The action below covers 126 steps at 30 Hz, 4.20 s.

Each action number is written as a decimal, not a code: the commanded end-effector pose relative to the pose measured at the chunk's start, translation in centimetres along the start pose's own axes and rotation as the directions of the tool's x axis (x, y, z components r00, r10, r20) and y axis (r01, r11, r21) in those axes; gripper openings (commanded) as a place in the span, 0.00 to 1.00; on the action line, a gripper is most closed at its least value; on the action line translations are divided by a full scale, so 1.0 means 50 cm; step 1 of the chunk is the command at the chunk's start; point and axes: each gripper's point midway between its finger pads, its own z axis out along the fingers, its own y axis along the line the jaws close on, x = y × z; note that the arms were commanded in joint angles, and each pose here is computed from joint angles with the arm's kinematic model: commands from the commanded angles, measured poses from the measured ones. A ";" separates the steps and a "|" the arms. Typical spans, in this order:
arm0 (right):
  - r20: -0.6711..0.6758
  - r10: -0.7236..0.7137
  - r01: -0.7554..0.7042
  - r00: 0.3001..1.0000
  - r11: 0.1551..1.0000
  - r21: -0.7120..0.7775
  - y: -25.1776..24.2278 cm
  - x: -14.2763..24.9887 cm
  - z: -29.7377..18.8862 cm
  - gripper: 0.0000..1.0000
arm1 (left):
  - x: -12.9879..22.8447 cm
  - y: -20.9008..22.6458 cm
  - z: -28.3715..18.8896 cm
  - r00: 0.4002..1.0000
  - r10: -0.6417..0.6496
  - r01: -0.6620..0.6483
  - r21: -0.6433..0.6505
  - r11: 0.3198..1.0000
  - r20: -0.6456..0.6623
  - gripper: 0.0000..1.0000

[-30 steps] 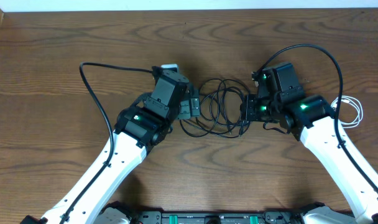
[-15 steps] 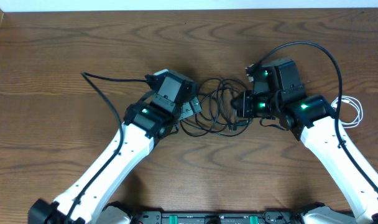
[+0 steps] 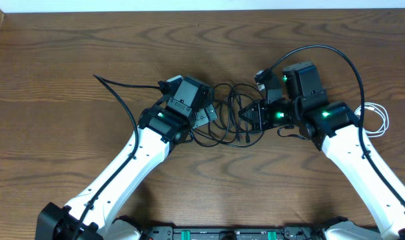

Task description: Untangle cables

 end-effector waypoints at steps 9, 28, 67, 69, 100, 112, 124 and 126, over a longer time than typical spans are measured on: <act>0.006 -0.024 0.024 1.000 0.999 -0.026 0.007 -0.005 -0.006 0.01 | -0.007 -0.006 -0.004 1.000 -0.017 0.017 0.007 1.000 0.009 0.99; 0.017 -0.058 0.059 0.998 0.992 -0.111 0.039 -0.013 -0.008 0.01 | 0.010 -0.026 -0.005 0.999 0.013 -0.010 0.060 0.998 -0.041 0.99; 0.085 -0.093 0.105 0.992 0.982 -0.158 0.026 -0.049 -0.037 0.01 | 0.057 -0.098 0.173 0.982 0.156 -0.143 0.121 0.982 -0.107 0.13; 0.095 -0.074 0.090 0.993 0.980 -0.175 0.018 -0.055 -0.049 0.01 | 0.069 -0.092 0.190 0.979 0.159 -0.145 0.107 0.984 -0.129 0.08; 0.249 0.390 -0.437 0.886 0.529 0.727 -0.358 0.084 -0.205 0.07 | -0.249 -0.079 -0.367 0.861 0.032 -0.340 0.529 0.778 0.507 0.08; 0.237 0.449 -0.473 0.861 0.540 0.696 -0.364 0.118 -0.170 0.23 | -0.244 -0.067 -0.392 0.847 0.025 -0.346 0.515 0.784 0.530 0.08; 0.226 0.513 -0.537 0.828 0.612 0.581 -0.330 0.108 -0.129 0.74 | -0.237 -0.061 -0.377 0.861 0.034 -0.331 0.508 0.795 0.507 0.08; 0.225 0.513 -0.537 0.828 0.612 0.581 -0.330 0.108 -0.129 0.80 | -0.237 -0.061 -0.377 0.861 0.034 -0.331 0.508 0.795 0.508 0.08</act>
